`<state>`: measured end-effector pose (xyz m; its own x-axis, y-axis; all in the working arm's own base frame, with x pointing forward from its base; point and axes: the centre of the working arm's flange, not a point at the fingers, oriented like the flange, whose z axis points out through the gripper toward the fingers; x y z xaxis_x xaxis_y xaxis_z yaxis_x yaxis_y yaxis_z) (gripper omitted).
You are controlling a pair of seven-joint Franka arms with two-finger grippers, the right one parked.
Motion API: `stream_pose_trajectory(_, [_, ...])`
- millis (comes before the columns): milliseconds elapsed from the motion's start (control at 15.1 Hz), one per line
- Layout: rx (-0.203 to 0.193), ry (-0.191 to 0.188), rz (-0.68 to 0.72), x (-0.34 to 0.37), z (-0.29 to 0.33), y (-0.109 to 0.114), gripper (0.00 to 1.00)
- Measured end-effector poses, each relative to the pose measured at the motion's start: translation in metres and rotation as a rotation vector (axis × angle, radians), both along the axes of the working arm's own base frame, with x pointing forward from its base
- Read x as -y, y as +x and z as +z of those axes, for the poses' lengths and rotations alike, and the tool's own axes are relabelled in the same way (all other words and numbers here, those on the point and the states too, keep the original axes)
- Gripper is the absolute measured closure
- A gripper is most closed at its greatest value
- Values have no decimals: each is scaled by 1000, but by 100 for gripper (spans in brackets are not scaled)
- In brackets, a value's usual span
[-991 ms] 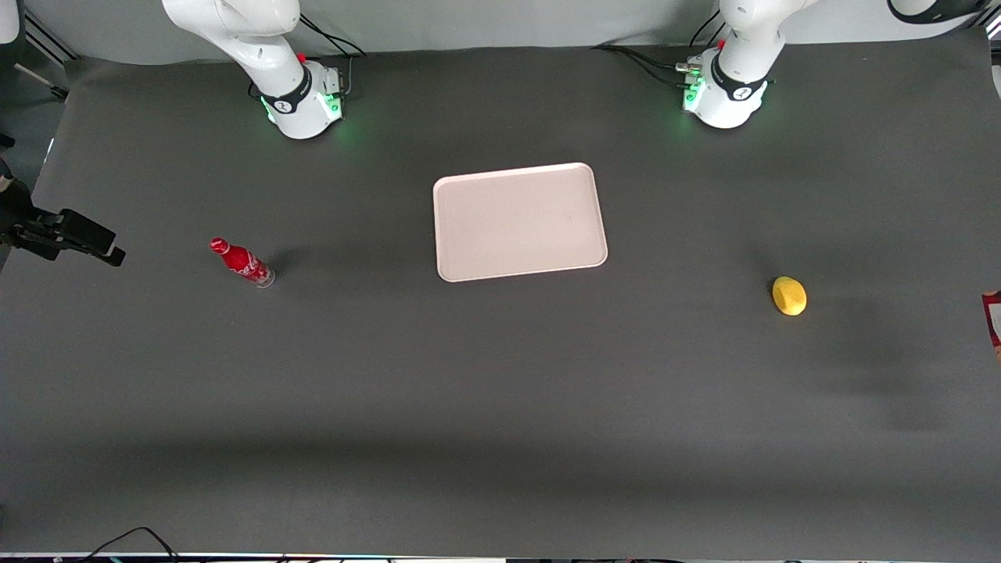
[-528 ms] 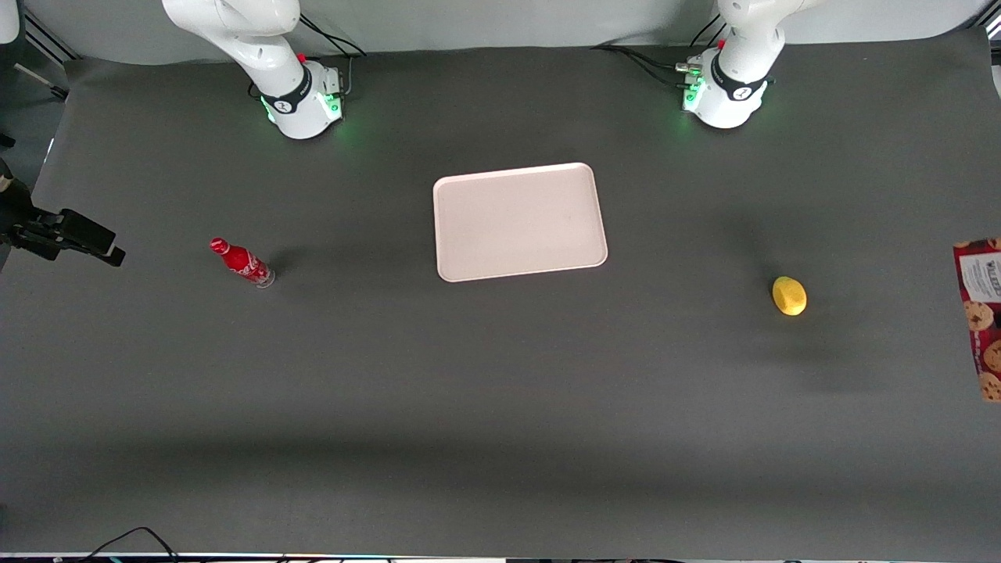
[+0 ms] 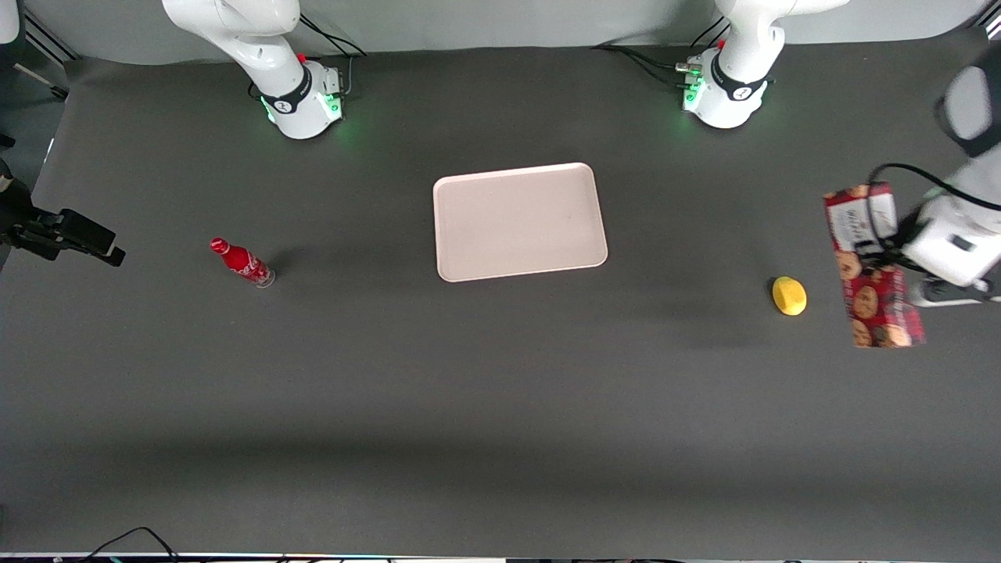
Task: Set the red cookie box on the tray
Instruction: 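Carry the upright cookie box over to the pink tray, then lower the cookie box onto the tray beside its rim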
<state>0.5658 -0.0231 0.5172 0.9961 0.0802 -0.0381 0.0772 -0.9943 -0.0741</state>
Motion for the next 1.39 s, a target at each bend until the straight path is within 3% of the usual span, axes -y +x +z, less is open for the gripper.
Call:
stream_pose_trajectory(528, [7,-2,24,205,-2,-92,90])
stream_pose_trajectory(726, [-4,-54,30,259,-18,-123,90])
stream_pose_trajectory(925, [38,-80,43,294,-47,-154,90])
stream_pose_trajectory(1255, [91,-96,12,353,-114,-225,90])
stream_pose_trajectory(1387, [105,-79,-6,359,-138,-244,90])
